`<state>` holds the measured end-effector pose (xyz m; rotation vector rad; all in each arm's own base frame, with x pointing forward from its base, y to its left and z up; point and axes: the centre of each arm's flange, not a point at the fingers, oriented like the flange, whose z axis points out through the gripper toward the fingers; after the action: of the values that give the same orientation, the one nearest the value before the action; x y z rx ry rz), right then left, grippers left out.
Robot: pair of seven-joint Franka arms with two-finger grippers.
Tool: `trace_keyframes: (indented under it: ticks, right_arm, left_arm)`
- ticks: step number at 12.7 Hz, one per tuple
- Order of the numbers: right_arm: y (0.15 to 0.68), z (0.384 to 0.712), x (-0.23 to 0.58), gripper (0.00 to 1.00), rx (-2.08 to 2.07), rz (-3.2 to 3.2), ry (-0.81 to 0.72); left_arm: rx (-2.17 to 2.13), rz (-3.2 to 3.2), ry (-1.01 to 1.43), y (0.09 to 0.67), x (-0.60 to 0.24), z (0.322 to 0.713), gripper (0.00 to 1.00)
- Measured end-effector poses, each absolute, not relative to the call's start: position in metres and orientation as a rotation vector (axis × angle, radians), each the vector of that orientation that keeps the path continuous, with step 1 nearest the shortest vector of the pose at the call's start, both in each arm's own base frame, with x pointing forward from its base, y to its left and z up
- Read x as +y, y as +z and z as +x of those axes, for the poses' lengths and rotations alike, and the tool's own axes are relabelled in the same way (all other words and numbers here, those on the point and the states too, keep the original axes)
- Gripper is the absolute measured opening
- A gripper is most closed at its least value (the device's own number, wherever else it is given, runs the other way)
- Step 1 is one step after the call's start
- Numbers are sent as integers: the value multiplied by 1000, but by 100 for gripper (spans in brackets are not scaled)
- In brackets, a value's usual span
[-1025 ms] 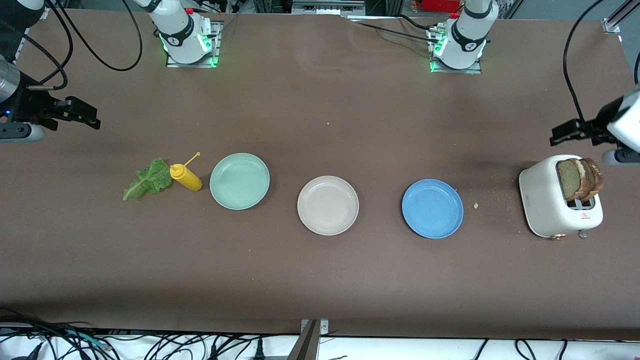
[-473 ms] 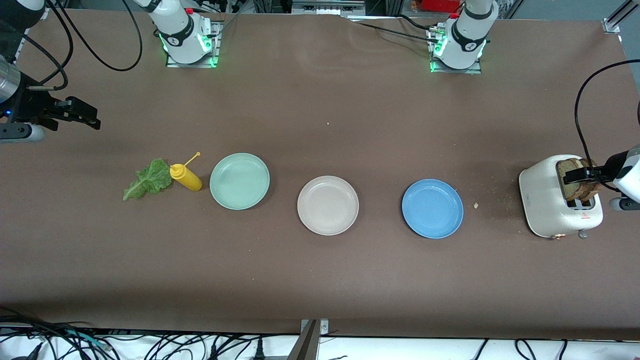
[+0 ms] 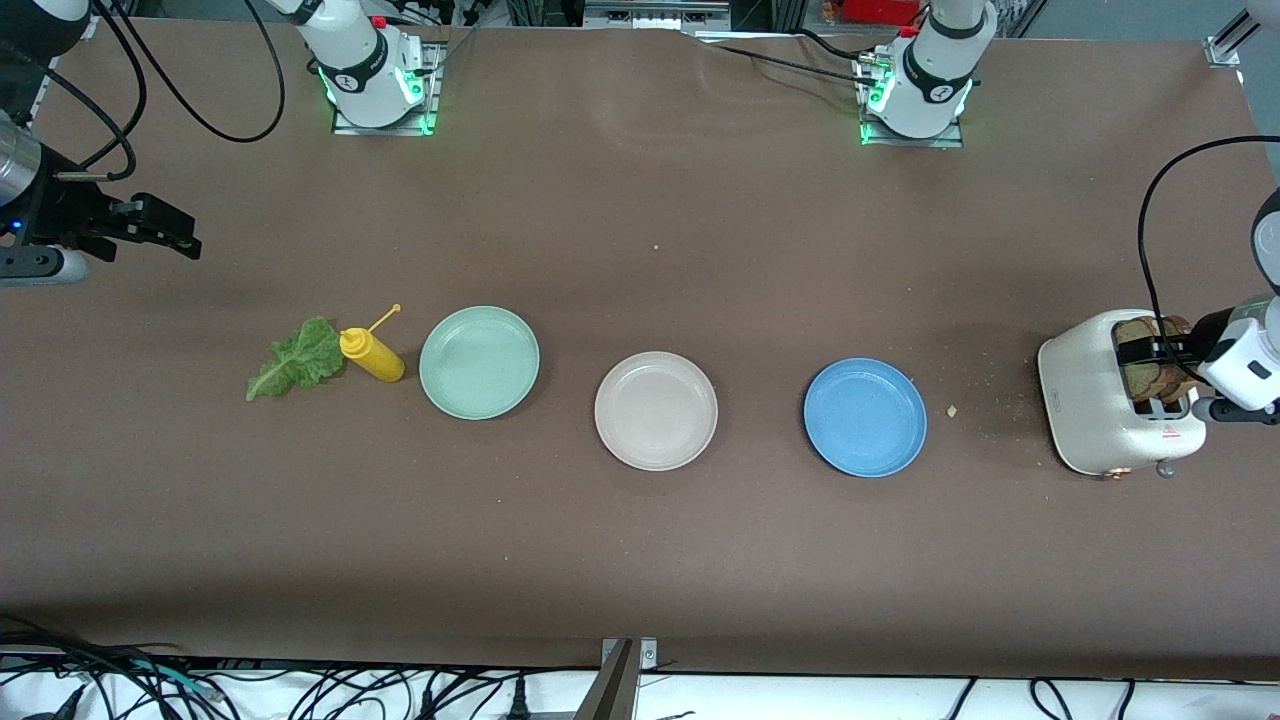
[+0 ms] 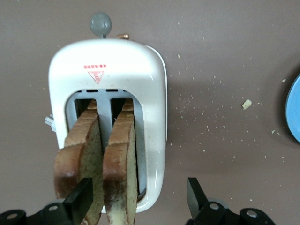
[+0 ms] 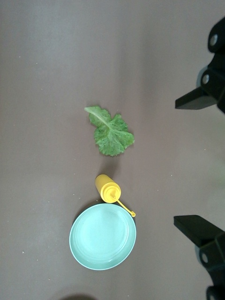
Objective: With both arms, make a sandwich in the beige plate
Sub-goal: 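Reach the left gripper down to the bread slice in the toaster, then grasp the bread slice with the left gripper and lift it out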
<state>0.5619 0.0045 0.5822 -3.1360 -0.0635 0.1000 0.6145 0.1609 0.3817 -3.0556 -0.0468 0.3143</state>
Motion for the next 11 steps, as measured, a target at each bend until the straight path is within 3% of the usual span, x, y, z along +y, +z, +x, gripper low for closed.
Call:
trace_keyframes:
  ticks: [6,11]
  right_arm:
    - [582,562,4,100,-64,-3136,100]
    - [582,562,5,100,-64,-3136,101]
  left_arm:
    - [-29,-3007,366,372,167,607,15]
    - [-28,-3003,365,415,160,606,10]
